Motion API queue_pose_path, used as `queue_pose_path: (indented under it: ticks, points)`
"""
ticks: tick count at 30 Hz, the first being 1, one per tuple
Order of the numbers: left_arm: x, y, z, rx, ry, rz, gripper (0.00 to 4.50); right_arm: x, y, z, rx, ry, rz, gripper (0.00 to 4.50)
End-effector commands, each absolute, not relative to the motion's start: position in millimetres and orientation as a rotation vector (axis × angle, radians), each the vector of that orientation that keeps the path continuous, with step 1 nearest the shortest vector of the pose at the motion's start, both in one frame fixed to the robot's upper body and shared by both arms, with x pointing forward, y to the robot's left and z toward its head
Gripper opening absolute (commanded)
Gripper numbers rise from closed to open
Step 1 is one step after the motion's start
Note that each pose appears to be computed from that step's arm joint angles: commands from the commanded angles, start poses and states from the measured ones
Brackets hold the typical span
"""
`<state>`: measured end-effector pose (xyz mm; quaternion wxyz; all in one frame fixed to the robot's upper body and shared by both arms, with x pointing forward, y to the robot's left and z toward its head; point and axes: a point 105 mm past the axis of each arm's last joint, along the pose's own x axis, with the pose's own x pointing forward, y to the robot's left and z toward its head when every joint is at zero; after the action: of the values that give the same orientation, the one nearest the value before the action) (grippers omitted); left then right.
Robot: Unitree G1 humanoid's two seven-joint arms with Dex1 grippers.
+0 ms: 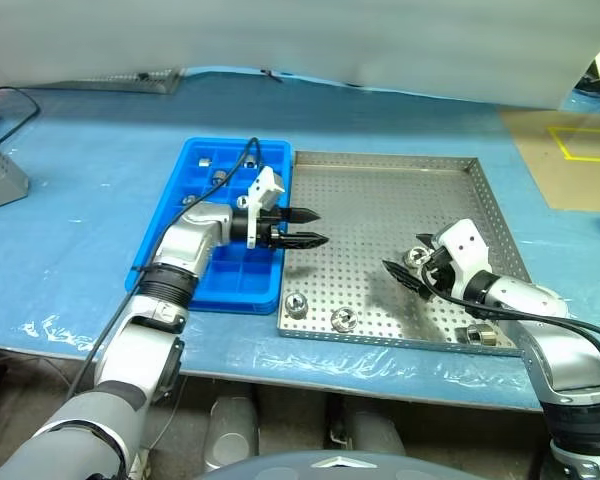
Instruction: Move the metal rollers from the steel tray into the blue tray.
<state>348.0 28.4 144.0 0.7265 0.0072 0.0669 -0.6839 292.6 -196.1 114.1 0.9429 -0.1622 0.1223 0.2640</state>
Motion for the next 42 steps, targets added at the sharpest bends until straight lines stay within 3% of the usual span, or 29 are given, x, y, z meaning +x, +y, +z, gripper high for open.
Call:
queue_pose_path:
  ticks: [1, 7, 11, 18, 42]
  points:
    - [341, 17, 150, 0.079, 0.129, -1.615, 3.31, 285, -201, 134, -0.341, 0.183, 0.496, 4.5]
    - [334, 8, 149, 0.218, 0.176, -1.802, 3.31, 269, -209, 131, -0.323, 0.195, 0.418, 4.5]
    - [329, 3, 148, 0.371, 0.102, -1.906, 3.31, 261, -209, 126, -0.302, 0.199, 0.378, 4.5]
    - [321, -12, 115, 0.616, 0.131, -1.999, 3.31, 250, -198, 117, -0.265, 0.209, 0.349, 4.5]
    - [300, -19, 79, 0.758, 0.17, -2.107, 3.31, 236, -196, 106, -0.242, 0.247, 0.293, 4.5]
